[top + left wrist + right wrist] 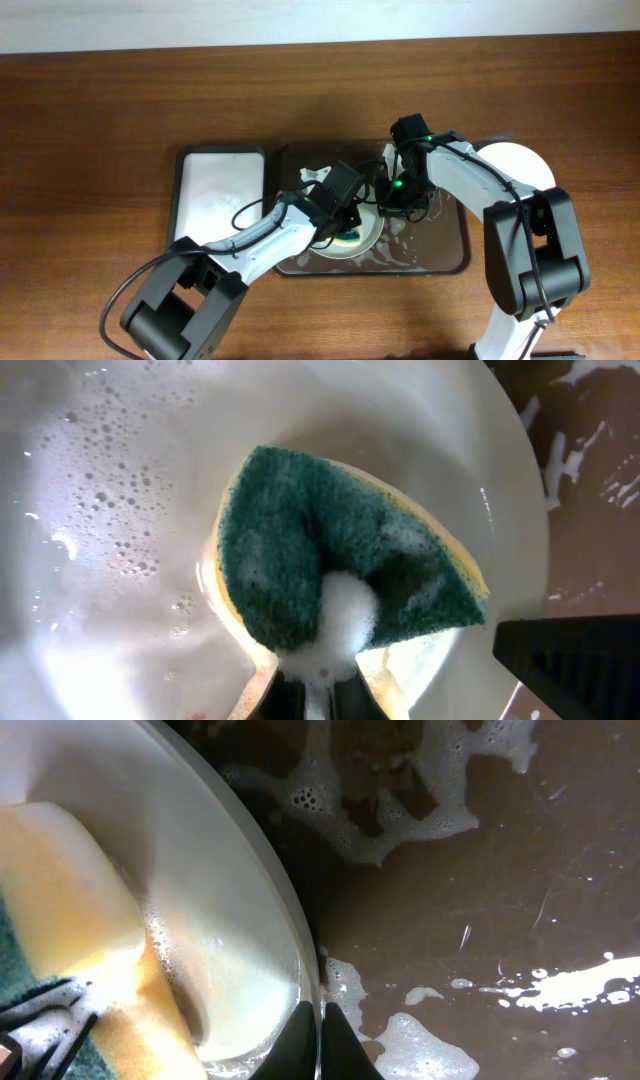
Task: Clean dirty plates on tray and stack at the side
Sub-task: 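Scrub the plate held by the right gripper with the sponge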
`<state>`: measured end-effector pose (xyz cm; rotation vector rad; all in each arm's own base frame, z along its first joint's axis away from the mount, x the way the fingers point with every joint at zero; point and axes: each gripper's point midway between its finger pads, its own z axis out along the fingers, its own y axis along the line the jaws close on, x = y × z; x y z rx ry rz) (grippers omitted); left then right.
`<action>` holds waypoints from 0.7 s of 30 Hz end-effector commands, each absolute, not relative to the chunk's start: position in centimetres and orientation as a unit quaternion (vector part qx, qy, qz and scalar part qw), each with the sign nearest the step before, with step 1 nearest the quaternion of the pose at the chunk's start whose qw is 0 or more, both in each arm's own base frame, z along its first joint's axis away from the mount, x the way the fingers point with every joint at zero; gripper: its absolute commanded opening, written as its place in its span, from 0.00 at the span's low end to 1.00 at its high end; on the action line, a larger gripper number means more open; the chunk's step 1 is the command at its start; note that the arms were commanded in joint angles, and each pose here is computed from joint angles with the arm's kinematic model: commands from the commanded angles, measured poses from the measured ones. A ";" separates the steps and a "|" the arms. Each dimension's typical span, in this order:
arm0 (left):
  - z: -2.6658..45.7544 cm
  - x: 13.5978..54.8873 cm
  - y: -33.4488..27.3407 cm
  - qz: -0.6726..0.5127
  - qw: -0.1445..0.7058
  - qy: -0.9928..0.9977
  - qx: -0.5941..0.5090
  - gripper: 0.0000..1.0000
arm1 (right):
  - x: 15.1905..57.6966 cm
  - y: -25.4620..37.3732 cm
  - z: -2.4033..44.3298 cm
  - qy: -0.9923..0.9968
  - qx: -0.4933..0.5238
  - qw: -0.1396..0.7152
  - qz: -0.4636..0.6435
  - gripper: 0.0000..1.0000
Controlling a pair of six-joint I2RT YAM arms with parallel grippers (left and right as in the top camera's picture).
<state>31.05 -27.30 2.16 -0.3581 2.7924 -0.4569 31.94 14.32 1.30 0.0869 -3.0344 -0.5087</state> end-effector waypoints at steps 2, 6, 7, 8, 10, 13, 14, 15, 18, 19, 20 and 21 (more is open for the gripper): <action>0.7 31.8 -24.0 -0.071 0.178 0.970 -0.149 0.00 | 31.6 14.3 1.3 -0.986 0.032 0.035 -0.159 0.04; 2.0 33.1 -21.1 -0.016 0.224 0.962 -0.153 0.00 | 31.6 13.8 1.1 -0.988 0.032 0.036 -0.146 0.04; 2.8 33.6 -20.8 -0.018 0.232 0.962 -0.144 0.00 | 31.6 13.8 1.1 -0.988 0.032 0.036 -0.146 0.04; 3.5 33.9 -20.7 -0.021 0.238 0.961 -0.138 0.00 | 31.6 13.8 1.1 -0.988 0.032 0.035 -0.146 0.04; 5.3 34.4 -20.6 -0.031 0.253 0.959 -0.123 0.00 | 31.6 13.8 1.1 -0.988 0.032 0.035 -0.146 0.04; 8.8 34.6 -20.1 -0.050 0.278 0.953 -0.112 0.00 | 31.6 13.8 1.1 -0.988 0.032 0.035 -0.146 0.10; 9.6 34.5 -19.7 -0.052 0.283 0.951 -0.114 0.00 | 31.6 13.8 1.1 -0.988 0.032 0.035 -0.146 0.16; 10.6 34.4 -19.1 -0.055 0.287 0.949 -0.121 0.00 | 31.6 13.8 1.1 -0.988 0.032 0.035 -0.146 0.18; 12.1 34.0 -17.0 -0.049 0.285 0.950 -0.116 0.00 | 31.7 13.9 1.1 -0.988 0.032 0.033 -0.146 0.20; 12.3 34.0 -16.8 -0.050 0.281 0.953 -0.101 0.00 | 31.7 13.9 1.1 -0.988 0.032 0.032 -0.147 0.20; 12.2 33.9 -16.8 -0.059 0.271 0.957 -0.083 0.00 | 31.8 13.9 1.1 -0.988 0.032 0.031 -0.147 0.20; 12.0 33.8 -17.2 -0.075 0.259 0.960 -0.074 0.00 | 31.8 13.9 1.1 -0.988 0.033 0.030 -0.147 0.20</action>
